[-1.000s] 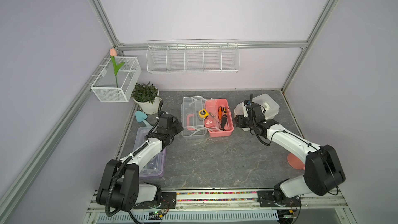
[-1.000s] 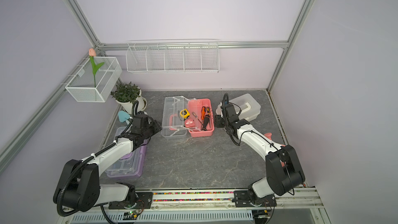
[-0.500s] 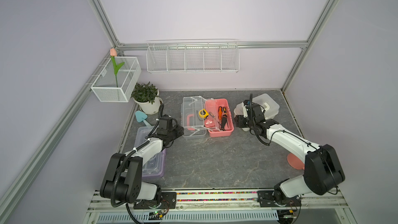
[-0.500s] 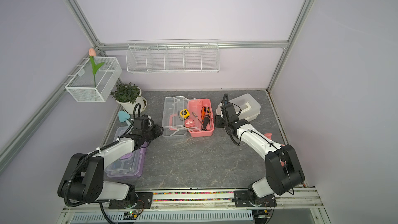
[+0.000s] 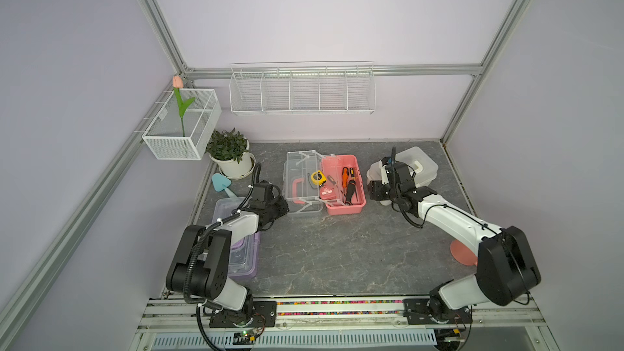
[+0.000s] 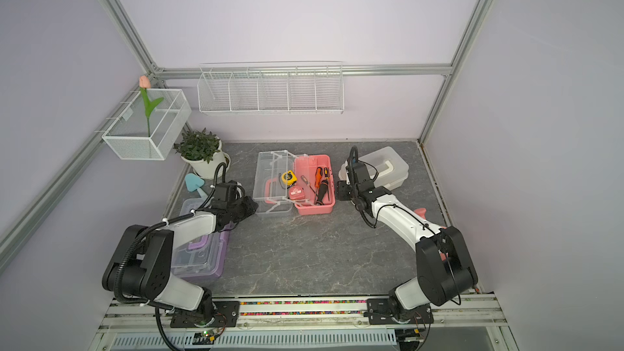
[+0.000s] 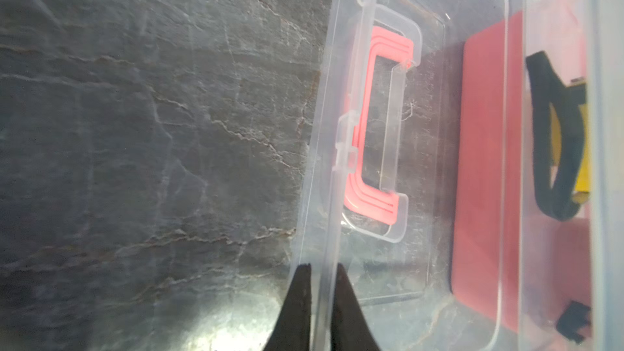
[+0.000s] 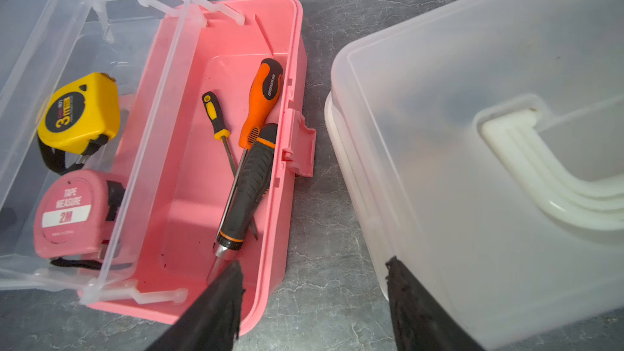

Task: Close toolboxes
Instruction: Close the toolbox lid.

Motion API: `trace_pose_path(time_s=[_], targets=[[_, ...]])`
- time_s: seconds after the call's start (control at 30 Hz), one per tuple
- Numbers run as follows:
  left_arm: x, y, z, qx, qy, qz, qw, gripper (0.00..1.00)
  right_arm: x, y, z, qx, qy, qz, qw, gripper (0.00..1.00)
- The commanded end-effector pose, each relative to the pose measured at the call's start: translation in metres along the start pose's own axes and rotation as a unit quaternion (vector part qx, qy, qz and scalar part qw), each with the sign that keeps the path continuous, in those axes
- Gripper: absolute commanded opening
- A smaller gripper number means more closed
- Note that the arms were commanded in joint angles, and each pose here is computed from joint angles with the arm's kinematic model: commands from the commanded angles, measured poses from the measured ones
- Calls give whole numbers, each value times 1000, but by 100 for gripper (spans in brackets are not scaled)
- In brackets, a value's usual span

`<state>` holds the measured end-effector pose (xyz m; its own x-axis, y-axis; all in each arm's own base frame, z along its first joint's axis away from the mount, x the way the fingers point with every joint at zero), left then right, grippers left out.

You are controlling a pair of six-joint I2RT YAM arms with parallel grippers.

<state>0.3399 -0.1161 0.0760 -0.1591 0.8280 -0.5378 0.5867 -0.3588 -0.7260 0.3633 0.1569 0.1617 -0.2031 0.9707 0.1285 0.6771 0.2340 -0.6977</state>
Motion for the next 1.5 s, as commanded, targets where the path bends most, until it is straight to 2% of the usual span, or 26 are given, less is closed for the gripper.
trace_pose_path(time_s=[0.0,0.17,0.37,0.57,0.67,0.8,1.1,1.3,1.47], targets=[[-1,-14,-21,-35,16,-31,999,5,-6,-2,-1,-3,6,8,1000,70],[-12,-39,-46,-71,54,-60,994,4,0,5,1,5,15,-11,1000,70],[-37,-63,-69,-108,99,-55,988,5,11,21,12,31,48,-41,998,56],[-67,-80,-78,-132,163,-87,974,5,26,38,23,54,53,-76,994,38],[-86,-86,-77,-139,190,-82,969,5,35,47,29,64,50,-92,993,31],[-111,-99,-79,-155,218,-75,961,5,47,55,32,72,44,-112,990,17],[-149,-116,-73,-168,264,-35,949,6,67,63,35,76,45,-161,983,13],[-184,-113,-44,-151,326,-12,933,6,82,66,35,74,46,-179,980,13],[-203,-110,-20,-145,348,-1,926,10,89,70,34,72,51,-192,977,14]])
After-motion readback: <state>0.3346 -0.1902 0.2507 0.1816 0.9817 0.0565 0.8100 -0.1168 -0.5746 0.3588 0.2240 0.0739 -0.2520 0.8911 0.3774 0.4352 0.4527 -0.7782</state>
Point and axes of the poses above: each gripper's point midway between its finger pads, its own y axis out along the fingers, its own x axis along the line the jaws close on, z = x × y, the point moved 3 cm from there along -y, back along the fingers, and after that the axes turned 3 degrees about -y, right-handed, at the moved point
